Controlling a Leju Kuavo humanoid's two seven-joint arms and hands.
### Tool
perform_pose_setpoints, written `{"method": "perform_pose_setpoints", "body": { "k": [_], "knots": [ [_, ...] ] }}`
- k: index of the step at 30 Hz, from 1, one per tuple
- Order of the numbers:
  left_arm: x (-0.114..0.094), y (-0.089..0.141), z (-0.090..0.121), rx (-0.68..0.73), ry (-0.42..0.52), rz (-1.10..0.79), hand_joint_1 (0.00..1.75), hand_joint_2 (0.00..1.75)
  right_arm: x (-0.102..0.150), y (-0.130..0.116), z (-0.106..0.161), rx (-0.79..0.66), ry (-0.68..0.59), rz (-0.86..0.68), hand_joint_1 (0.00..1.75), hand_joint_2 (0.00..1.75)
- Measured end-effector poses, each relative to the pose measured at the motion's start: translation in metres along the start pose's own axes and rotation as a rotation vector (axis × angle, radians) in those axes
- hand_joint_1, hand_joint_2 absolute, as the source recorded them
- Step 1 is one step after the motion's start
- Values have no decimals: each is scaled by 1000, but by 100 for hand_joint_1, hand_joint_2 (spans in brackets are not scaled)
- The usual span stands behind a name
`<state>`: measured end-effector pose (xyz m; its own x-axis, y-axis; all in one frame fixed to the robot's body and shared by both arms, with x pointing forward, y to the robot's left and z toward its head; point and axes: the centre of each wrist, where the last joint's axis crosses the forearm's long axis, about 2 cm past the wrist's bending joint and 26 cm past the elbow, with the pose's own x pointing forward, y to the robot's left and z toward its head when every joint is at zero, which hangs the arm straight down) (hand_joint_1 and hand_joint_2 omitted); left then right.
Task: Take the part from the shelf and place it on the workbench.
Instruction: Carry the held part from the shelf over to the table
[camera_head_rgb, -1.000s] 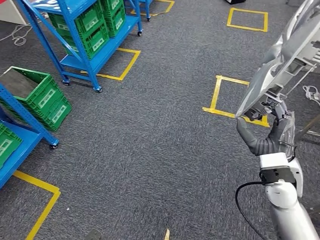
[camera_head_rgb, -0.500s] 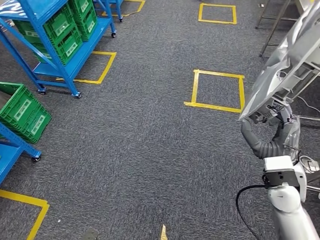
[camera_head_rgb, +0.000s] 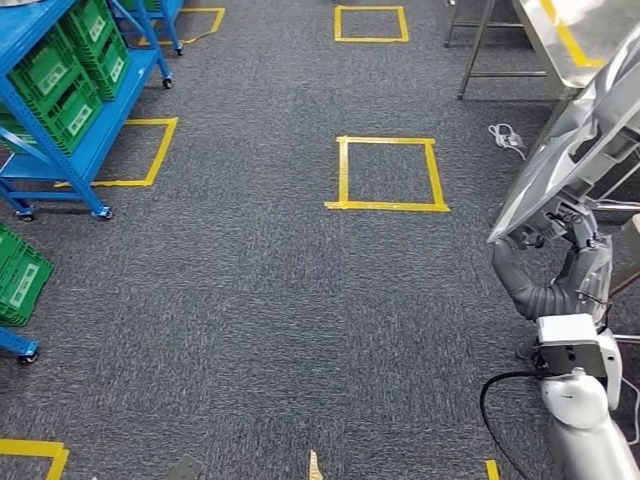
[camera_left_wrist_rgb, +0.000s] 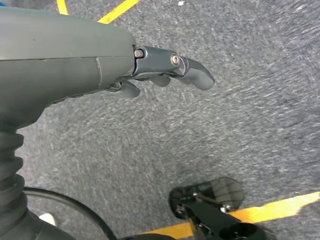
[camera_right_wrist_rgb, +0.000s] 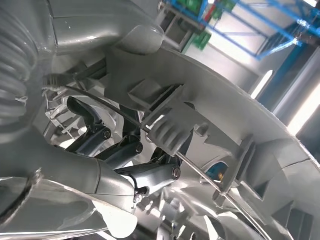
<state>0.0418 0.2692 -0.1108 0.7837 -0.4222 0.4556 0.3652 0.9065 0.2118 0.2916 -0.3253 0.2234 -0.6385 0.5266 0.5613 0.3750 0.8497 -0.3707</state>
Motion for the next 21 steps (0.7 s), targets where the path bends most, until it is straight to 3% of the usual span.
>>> {"method": "perform_pose_setpoints", "body": {
  "k": [21],
  "knots": [
    [1,-2,0,-16,-8,16,0,175,-4,-12,12,-28,33,22,175,175]
  ]
}}
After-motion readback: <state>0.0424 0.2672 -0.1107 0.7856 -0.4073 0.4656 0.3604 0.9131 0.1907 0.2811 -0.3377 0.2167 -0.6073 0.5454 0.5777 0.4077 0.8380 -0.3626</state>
